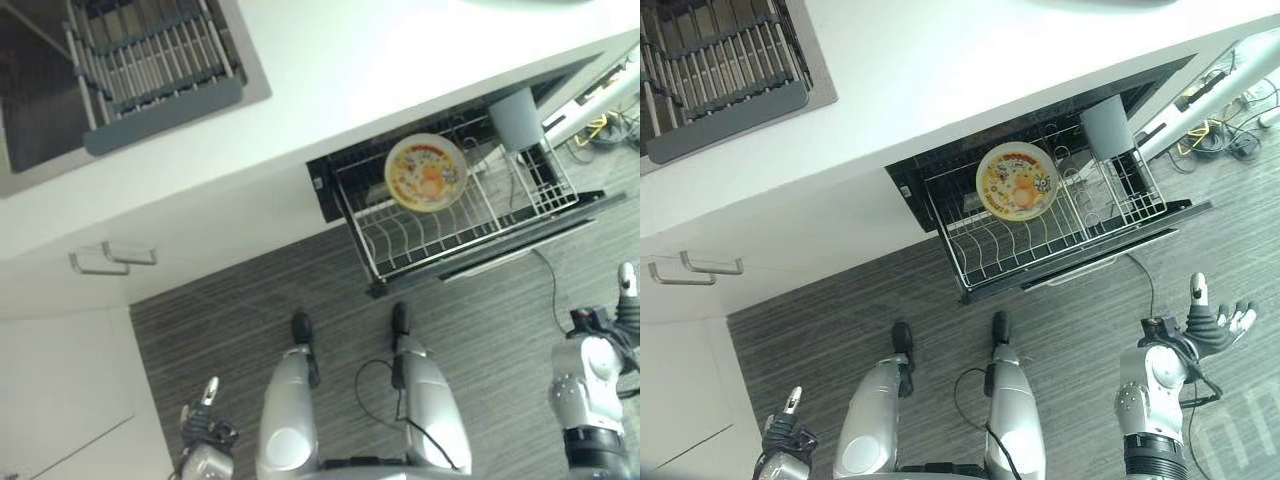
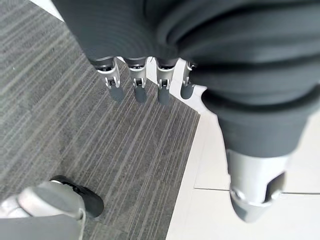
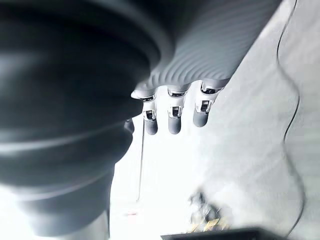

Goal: Place the dishes in the dishwasher.

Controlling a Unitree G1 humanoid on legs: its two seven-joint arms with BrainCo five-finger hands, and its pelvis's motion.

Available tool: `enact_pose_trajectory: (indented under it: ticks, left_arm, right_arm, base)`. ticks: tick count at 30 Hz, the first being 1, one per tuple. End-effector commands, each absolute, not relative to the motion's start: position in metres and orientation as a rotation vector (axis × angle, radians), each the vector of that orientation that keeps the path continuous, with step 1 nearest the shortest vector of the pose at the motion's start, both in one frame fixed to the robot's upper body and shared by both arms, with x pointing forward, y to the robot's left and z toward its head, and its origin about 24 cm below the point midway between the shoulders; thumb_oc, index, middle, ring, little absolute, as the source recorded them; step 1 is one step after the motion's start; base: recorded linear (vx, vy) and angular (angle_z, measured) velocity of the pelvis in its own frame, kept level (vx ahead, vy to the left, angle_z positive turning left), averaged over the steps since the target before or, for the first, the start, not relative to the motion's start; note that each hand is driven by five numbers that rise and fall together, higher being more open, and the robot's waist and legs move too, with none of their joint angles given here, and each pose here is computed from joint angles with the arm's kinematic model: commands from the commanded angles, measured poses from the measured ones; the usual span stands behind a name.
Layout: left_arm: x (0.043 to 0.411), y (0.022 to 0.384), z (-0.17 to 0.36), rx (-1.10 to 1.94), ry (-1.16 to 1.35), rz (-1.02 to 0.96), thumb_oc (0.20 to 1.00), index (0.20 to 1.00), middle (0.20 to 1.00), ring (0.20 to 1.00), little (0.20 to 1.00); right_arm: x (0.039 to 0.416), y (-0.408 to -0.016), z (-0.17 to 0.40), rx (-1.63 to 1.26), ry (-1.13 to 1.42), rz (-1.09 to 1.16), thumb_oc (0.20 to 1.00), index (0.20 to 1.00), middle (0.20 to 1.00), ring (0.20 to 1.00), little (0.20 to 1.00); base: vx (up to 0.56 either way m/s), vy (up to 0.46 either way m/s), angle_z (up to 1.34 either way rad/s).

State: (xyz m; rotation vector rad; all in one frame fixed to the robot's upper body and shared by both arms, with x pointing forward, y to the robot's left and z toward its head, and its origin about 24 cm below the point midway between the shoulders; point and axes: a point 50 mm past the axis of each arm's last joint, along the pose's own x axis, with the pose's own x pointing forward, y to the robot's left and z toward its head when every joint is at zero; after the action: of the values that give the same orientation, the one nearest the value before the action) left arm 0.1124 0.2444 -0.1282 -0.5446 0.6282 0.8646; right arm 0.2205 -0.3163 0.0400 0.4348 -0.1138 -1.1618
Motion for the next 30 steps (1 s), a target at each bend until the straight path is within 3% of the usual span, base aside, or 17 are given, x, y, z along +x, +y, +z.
enact_pose_trajectory:
  ticks: [1,4,5,6,7,11,14,25,30]
  left_arm:
    - [0.105,0.258,-0.128,-0.465,0.628,0.881,1.000,1.000,1.000,1.000,1.000]
    - [0.113,0.262,-0.127,-0.448,0.628,0.855,1.000,1.000,1.000,1.000,1.000]
    - [0.113,0.262,-0.128,-0.445,0.629,0.853,1.000,1.000,1.000,1.000,1.000]
    - [0.113,0.263,-0.128,-0.439,0.632,0.850,1.000,1.000,1.000,1.000,1.000]
    - [0.113,0.264,-0.128,-0.435,0.635,0.849,1.000,1.000,1.000,1.000,1.000]
    - [0.144,0.264,-0.114,-0.448,0.699,0.917,1.000,1.000,1.000,1.000,1.000]
    - [0.154,0.268,-0.111,-0.447,0.715,0.953,1.000,1.000,1.000,1.000,1.000]
    - [0.167,0.275,-0.106,-0.386,0.768,1.022,1.000,1.000,1.000,1.000,1.000]
    - [0.168,0.279,-0.106,-0.303,0.832,1.055,1.000,1.000,1.000,1.000,1.000]
  right_arm:
    - [0.217,-0.322,0.033,0.659,-0.163,-1.150,1.000,1.000,1.000,1.000,1.000]
    - [0.232,-0.299,-0.012,1.028,0.021,-1.011,1.000,1.000,1.000,1.000,1.000]
    - [0.235,-0.294,-0.018,1.095,0.045,-0.984,0.539,0.539,0.539,0.539,0.539]
    - [0.238,-0.286,-0.026,1.185,0.078,-0.934,0.275,0.275,0.275,0.275,0.275]
    - [0.242,-0.279,-0.030,1.278,0.102,-0.895,0.200,0.200,0.200,0.200,0.200]
    - [0.247,-0.242,-0.040,1.557,0.226,-0.742,0.200,0.200,0.200,0.200,0.200]
    - [0.249,-0.235,-0.041,1.585,0.264,-0.653,0.200,0.200,0.200,0.200,0.200]
    - [0.264,-0.239,-0.027,1.333,0.355,-0.471,0.200,0.200,0.200,0.200,0.200]
    - [0.290,-0.244,-0.004,1.214,0.388,-0.423,0.200,0.200,0.200,0.200,0.200]
  base:
    - [0.00,-0.064,0.05]
    - [0.00,-0.066,0.08]
    - [0.02,-0.068,0.05]
    - [0.02,-0.049,0.04]
    - [0.05,-0.030,0.05]
    - [0.13,0.030,0.13]
    - [0.09,0.008,-0.04]
    - [0.09,-0.044,-0.03]
    - [0.17,-0.084,0.08]
